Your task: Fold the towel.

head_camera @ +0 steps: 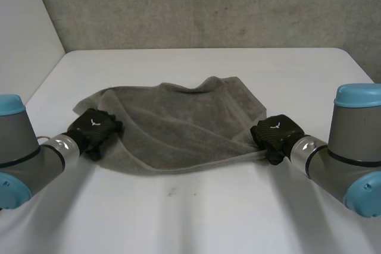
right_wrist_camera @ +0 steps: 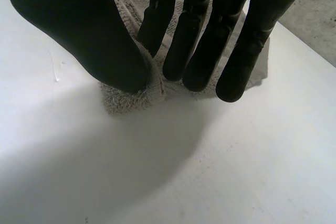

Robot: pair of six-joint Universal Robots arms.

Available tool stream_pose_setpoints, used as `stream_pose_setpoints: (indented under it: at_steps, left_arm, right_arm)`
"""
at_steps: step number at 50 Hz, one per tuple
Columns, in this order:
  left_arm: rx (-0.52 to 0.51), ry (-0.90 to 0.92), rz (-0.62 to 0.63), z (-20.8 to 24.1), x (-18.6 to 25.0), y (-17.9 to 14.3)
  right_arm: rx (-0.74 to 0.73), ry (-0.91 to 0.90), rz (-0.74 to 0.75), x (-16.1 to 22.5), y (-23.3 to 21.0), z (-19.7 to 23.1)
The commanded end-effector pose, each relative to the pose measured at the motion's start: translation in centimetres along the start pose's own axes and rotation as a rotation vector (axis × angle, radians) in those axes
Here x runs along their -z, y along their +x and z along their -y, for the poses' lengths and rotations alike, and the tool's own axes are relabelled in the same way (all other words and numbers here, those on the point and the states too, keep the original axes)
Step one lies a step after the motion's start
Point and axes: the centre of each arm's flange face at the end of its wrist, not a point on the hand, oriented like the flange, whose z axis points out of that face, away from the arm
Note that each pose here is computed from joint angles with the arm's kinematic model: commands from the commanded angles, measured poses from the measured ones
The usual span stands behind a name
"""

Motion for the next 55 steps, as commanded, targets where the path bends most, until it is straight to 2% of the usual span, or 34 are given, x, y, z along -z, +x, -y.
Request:
stream_pose_setpoints:
  at_steps: [1,26,31,39,42,44,47,49,50,52,53,54,55]
  left_arm:
    - [0.003,0.014,0.008,0.5,0.0,-0.2]
    - [-0.017,0.022,0.019,0.5,-1.2,-0.8]
    - [-0.038,0.064,0.051,2.2,-0.4,-1.4]
    - [-0.088,0.182,0.117,7.0,3.0,-2.4]
    - [-0.104,0.236,0.146,9.2,4.8,-2.7]
    - [-0.089,0.324,0.19,12.1,7.3,-3.4]
    - [-0.068,0.38,0.218,13.8,8.7,-4.0]
    - [0.009,0.492,0.27,16.7,11.6,-5.4]
    - [0.009,0.492,0.27,16.7,11.6,-5.4]
    - [0.113,0.616,0.295,19.6,14.4,-6.8]
    - [0.114,0.617,0.295,19.6,14.4,-6.8]
    - [0.179,0.661,0.289,20.6,15.4,-7.3]
    - [0.179,0.661,0.289,20.6,15.4,-7.3]
  right_arm:
    - [0.002,-0.002,0.002,-0.1,-0.1,-0.1]
    - [0.037,-0.01,0.0,-0.3,-0.2,-0.4]
    - [0.041,0.013,-0.021,0.0,0.4,0.4]
    - [0.051,0.113,-0.105,1.9,2.8,4.4]
    - [0.055,0.154,-0.144,3.4,4.2,6.5]
    - [0.066,0.208,-0.19,5.8,5.7,9.5]
    - [0.077,0.25,-0.219,7.5,6.5,11.4]
    - [0.104,0.343,-0.294,11.4,8.0,15.0]
    - [0.105,0.343,-0.294,11.4,8.0,15.0]
    - [0.127,0.424,-0.351,14.7,8.8,17.9]
    - [0.128,0.424,-0.351,14.8,8.8,17.9]
    - [0.137,0.448,-0.367,16.0,9.0,18.9]
    - [0.141,0.461,-0.378,17.0,9.1,19.6]
